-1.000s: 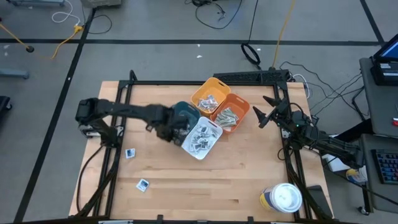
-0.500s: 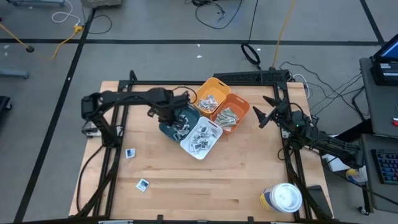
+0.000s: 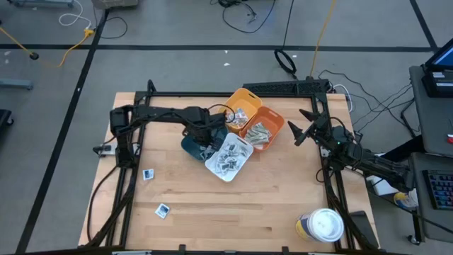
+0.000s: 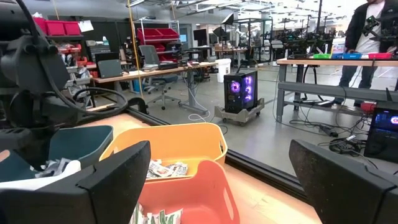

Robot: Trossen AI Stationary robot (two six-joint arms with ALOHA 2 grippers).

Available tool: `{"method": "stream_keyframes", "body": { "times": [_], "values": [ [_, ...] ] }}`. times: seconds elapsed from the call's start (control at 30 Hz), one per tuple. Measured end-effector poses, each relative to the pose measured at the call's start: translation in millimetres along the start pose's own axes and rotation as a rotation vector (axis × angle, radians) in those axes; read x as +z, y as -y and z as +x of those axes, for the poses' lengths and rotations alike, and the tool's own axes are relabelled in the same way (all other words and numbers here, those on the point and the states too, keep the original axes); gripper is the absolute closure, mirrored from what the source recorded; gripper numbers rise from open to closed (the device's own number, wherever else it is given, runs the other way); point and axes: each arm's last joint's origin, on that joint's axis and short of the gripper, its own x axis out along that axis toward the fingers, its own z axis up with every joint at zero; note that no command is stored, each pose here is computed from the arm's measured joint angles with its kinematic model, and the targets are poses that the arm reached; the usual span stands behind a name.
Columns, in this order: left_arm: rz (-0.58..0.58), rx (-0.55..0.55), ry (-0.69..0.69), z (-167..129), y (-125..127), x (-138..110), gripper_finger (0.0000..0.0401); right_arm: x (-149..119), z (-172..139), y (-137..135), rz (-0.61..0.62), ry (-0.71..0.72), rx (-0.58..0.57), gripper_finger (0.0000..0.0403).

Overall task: Pick & Place First Aid Supplies
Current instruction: Put the blue alcohol pad into the blue bin

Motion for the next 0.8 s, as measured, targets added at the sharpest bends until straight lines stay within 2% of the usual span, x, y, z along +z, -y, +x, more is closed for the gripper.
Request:
{"method": "stream_keyframes", "body": {
  "times": [0.13, 0.47, 0.7, 0.8],
  "values": [
    [0.01, -0.019, 0.029, -1, 2, 2, 0.0345, 0, 0, 0, 0.0, 0.0, 0.0, 0.0026],
    [0.014, -0.009, 0.022, -22, 3, 2, 0.0196, 0, 0, 0, 0.0, 0.0, 0.0, 0.0026],
    [0.026, 0.021, -0.007, -35, 3, 1, 0.0153, 0, 0, 0, 0.0, 0.0, 0.0, 0.0026],
    [0.062, -0.055, -0.047, -34, 6, 1, 0.0145, 0, 0, 0, 0.0, 0.0, 0.0, 0.0026]
  ]
}}
